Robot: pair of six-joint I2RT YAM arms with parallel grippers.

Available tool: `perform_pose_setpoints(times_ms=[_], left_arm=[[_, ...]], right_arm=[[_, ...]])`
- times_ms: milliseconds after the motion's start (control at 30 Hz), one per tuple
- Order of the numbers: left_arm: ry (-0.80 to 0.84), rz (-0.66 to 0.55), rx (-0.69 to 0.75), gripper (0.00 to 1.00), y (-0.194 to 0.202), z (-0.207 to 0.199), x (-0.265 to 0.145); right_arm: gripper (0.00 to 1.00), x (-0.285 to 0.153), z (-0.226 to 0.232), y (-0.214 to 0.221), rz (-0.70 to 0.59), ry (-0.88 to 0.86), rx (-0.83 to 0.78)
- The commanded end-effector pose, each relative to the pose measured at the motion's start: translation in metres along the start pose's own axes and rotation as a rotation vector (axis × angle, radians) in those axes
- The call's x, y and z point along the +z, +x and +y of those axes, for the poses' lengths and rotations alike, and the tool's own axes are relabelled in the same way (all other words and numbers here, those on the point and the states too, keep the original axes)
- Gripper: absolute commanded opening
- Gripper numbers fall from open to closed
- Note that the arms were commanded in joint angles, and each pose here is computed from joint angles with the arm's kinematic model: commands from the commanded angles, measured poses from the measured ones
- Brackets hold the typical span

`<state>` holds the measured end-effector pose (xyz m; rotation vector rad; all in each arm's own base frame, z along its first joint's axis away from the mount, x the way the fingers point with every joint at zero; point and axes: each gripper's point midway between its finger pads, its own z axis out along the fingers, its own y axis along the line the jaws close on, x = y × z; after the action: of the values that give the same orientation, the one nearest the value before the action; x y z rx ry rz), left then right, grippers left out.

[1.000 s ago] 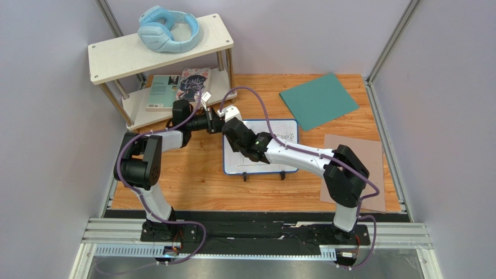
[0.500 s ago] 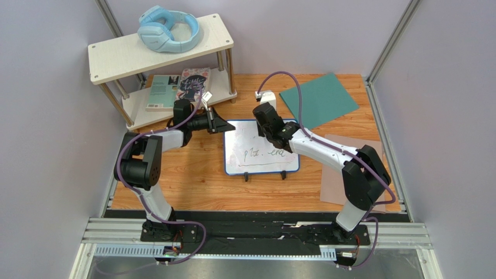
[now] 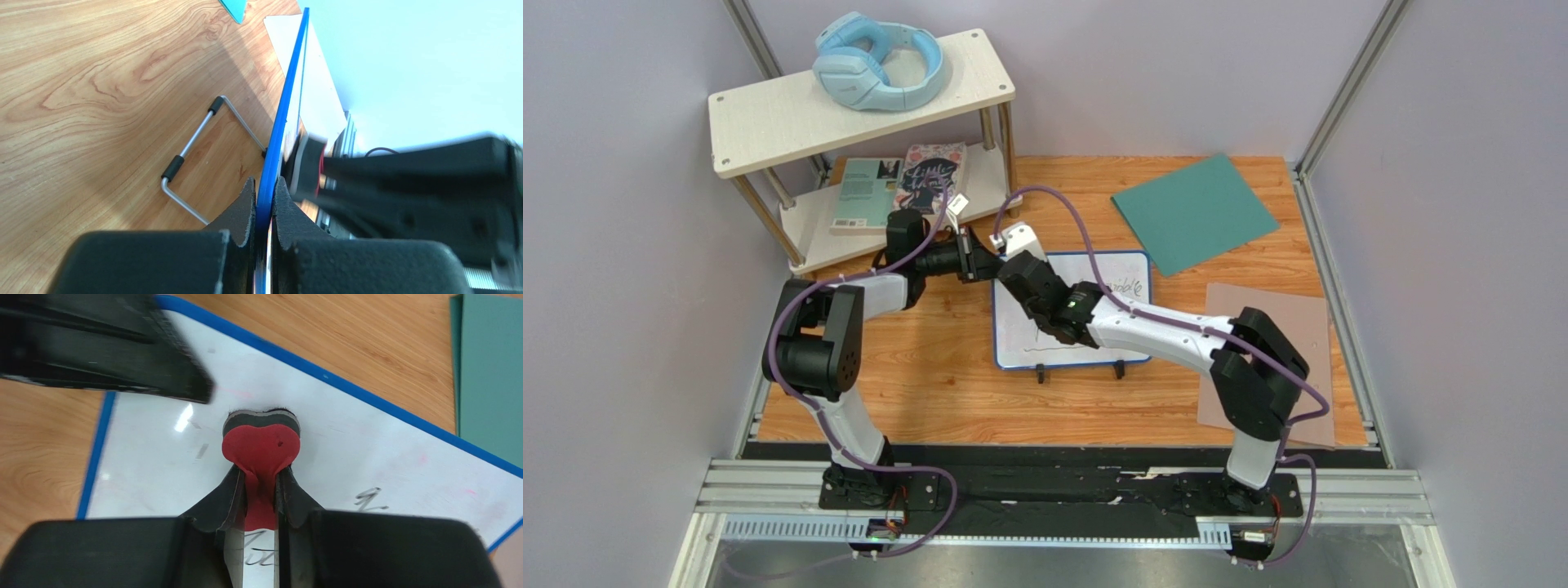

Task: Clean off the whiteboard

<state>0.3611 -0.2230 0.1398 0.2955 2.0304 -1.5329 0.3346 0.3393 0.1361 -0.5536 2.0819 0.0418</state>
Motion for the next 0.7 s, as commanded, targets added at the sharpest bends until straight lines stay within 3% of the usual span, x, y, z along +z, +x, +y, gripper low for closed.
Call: perform_pose_setpoints(times_ms=[0, 267, 667], left_arm=[[-0.07, -0.03, 0.144, 0.0, -0.005, 0.012, 0.002], [-0.074, -0.032, 0.147, 0.0, -0.007, 0.012, 0.002], [-0.077, -0.03, 0.145, 0.0, -0.006, 0.013, 0.002]], right_arm=[[0.0, 0.019, 0.056, 0.021, 0.114, -0.167, -0.061], [0.0, 0.033, 0.052, 0.048, 0.251, -0.111, -0.113], [0.0, 0.032, -0.082, 0.104, 0.366, 0.19, 0.073]])
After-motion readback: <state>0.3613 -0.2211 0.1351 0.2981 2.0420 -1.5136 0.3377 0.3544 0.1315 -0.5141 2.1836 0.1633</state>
